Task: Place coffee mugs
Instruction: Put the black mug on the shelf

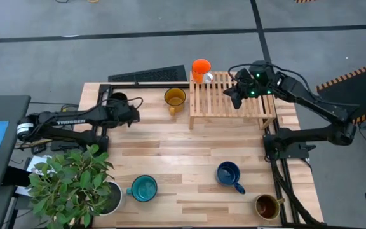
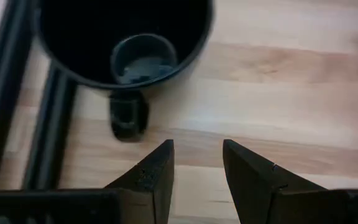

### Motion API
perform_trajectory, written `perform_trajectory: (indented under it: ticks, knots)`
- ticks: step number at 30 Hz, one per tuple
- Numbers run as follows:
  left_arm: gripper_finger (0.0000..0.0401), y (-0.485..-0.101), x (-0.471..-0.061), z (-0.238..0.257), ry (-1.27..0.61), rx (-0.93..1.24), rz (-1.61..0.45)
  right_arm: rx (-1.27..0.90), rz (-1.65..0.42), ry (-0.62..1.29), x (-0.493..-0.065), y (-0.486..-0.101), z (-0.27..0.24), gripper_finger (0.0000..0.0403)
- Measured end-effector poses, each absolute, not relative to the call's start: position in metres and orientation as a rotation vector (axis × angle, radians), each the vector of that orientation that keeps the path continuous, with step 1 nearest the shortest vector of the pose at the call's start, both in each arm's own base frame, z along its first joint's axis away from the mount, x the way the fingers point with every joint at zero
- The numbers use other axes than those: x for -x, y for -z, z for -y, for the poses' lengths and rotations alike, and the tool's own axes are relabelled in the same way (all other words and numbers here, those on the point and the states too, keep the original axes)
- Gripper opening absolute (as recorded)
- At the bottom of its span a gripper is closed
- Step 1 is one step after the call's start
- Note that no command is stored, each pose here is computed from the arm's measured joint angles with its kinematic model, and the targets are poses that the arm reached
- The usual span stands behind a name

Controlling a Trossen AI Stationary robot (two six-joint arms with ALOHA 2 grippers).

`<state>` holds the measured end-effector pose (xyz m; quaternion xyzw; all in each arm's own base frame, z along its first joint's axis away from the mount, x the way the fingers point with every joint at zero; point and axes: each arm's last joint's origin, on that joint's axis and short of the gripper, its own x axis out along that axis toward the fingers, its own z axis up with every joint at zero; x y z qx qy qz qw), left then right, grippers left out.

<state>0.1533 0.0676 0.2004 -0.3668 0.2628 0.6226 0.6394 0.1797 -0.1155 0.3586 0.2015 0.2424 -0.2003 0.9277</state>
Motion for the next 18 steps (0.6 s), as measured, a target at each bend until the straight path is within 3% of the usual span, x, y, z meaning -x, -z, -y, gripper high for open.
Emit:
perform_trajectory:
  ticks: [6, 18]
  knots:
    - [0.0134, -0.197, -0.148, -0.069, -1.525, 0.783, -0.613, -0.409, -0.498, 0.408, -0.18, -0.359, 0.116, 0.0037]
    - [0.0208, -0.169, -0.131, -0.079, -1.695, 0.855, -0.642, -0.404, -0.499, 0.413, -0.179, -0.358, 0.117, 0.0032]
